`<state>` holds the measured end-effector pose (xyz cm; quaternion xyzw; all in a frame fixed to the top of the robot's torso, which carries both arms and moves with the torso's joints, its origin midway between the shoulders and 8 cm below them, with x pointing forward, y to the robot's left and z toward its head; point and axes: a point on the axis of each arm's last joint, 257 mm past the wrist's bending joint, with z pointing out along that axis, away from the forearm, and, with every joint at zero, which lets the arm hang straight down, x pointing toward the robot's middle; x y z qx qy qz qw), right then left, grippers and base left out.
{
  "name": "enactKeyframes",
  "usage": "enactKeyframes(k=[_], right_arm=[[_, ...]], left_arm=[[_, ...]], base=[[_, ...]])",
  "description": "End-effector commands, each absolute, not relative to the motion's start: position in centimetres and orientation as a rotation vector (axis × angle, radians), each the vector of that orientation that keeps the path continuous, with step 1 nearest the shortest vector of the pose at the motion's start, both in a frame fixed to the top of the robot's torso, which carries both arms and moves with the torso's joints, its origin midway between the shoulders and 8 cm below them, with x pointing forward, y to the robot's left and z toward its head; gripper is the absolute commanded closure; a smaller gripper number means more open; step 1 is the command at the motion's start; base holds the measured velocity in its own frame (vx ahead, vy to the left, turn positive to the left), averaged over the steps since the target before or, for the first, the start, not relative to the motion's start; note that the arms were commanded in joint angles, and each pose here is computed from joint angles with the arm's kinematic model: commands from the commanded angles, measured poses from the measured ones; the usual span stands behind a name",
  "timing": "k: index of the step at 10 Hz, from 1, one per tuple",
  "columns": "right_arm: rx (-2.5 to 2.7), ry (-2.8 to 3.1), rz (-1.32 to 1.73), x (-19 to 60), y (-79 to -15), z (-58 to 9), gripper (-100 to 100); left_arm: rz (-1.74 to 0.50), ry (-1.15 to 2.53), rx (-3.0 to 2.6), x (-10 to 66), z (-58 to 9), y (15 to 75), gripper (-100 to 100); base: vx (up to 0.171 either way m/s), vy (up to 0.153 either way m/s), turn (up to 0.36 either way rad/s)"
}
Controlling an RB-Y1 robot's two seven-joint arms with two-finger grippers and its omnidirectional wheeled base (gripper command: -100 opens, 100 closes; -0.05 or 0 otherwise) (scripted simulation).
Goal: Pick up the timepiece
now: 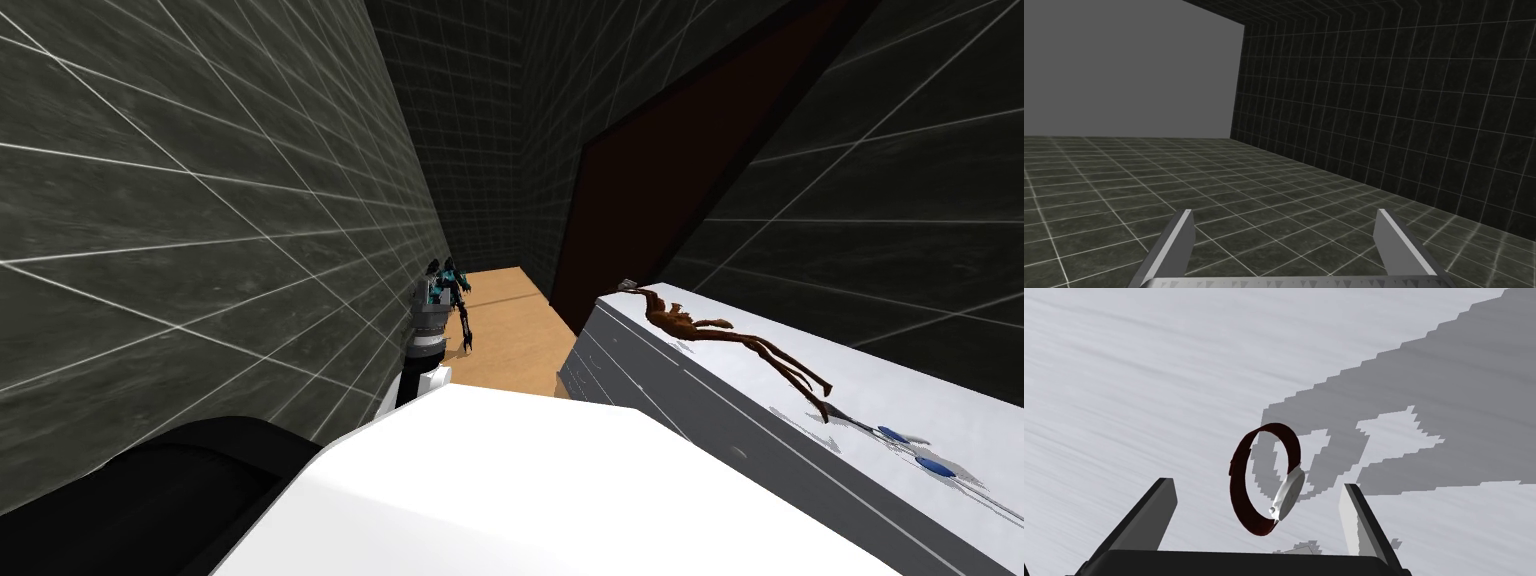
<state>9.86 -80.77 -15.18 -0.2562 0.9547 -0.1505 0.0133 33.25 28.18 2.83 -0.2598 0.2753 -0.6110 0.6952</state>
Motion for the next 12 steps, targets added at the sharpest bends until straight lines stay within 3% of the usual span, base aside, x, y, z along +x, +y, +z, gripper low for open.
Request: enactKeyframes(k=[1, 5, 6, 10, 11, 12], right_arm=[[-0.804, 2.981, -0.469, 9.7, -80.8, -15.2, -100], [-0.83, 2.972, -0.471, 8.5, -81.2, -16.0, -100], [-0.833, 2.972, -0.472, 8.4, -81.2, -16.0, 100], [-0.832, 2.973, -0.47, 8.4, -81.2, -16.0, 100], [-0.832, 2.973, -0.469, 8.4, -81.2, -16.0, 0], [-0.82, 2.975, -0.469, 8.9, -81.0, -15.7, 100]], left_arm=[[-1.364, 0.614, -0.58, 33.2, 2.8, 28.2, 0], [-1.364, 0.614, -0.58, 33.2, 2.8, 28.2, 0], [-1.364, 0.614, -0.58, 33.2, 2.8, 28.2, 0], [-1.364, 0.614, -0.58, 33.2, 2.8, 28.2, 0], [-1.364, 0.614, -0.58, 33.2, 2.8, 28.2, 0], [-1.364, 0.614, -0.58, 33.2, 2.8, 28.2, 0]], base=[[-0.007, -0.002, 0.002], [0.077, 0.005, -0.06], [0.006, 0.002, 0.004], [0.0, 0.0, 0.0], [0.0, 0.0, 0.0], [-0.054, 0.0, 0.076]])
